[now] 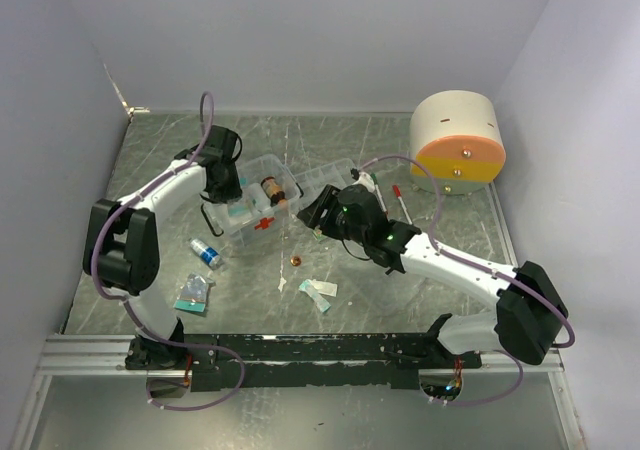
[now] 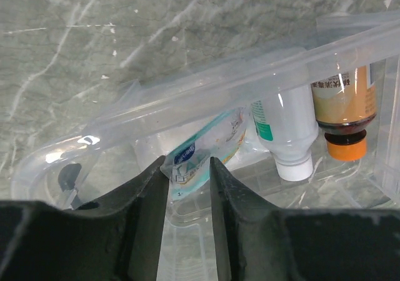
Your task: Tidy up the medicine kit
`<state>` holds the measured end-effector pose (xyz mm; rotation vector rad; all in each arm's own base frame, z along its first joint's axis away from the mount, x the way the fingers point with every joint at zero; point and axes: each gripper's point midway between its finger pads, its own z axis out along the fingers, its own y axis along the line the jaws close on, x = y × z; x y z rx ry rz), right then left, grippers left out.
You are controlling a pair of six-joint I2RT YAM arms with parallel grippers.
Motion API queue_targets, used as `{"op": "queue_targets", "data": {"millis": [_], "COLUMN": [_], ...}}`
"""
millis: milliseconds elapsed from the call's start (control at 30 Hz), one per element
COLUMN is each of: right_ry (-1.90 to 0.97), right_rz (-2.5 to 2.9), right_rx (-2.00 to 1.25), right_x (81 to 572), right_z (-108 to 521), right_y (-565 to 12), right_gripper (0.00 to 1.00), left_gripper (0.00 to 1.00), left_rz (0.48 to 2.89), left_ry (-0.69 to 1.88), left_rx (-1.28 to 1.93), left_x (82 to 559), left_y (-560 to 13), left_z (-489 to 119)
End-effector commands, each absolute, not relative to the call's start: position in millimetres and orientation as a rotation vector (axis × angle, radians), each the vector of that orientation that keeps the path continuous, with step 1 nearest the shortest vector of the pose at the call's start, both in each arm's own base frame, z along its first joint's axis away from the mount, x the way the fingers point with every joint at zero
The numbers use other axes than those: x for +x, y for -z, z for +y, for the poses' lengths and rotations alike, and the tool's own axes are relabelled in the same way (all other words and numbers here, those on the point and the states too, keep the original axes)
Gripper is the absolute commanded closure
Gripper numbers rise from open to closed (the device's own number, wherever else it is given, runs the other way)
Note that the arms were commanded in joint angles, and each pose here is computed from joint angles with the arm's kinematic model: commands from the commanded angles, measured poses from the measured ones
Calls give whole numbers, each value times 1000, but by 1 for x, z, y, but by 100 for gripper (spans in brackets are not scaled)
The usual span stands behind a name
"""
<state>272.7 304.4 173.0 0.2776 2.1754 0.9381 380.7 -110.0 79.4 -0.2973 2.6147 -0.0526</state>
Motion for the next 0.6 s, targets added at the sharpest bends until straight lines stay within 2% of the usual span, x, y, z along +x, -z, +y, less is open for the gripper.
{"op": "queue_targets", "data": {"millis": [0,267,567], "right_ry": [-970,-970,-921], "right_rz": [2132,2138,2148], "right_rx": [256,262,257], "right_x": [272,270,272], "right_z": [304,302,297], "right_y": [-183,-179,-172], "right_gripper": [43,42,43], "left_gripper": [56,44,57], "left_rz": [2564,2533,2524], "left_ry": [-46,-95,-78], "left_rx": [-311,-289,-202], "left_x": [380,375,375], "left_y": [-101,-120,-116], "left_z": [-95,-91,-112]}}
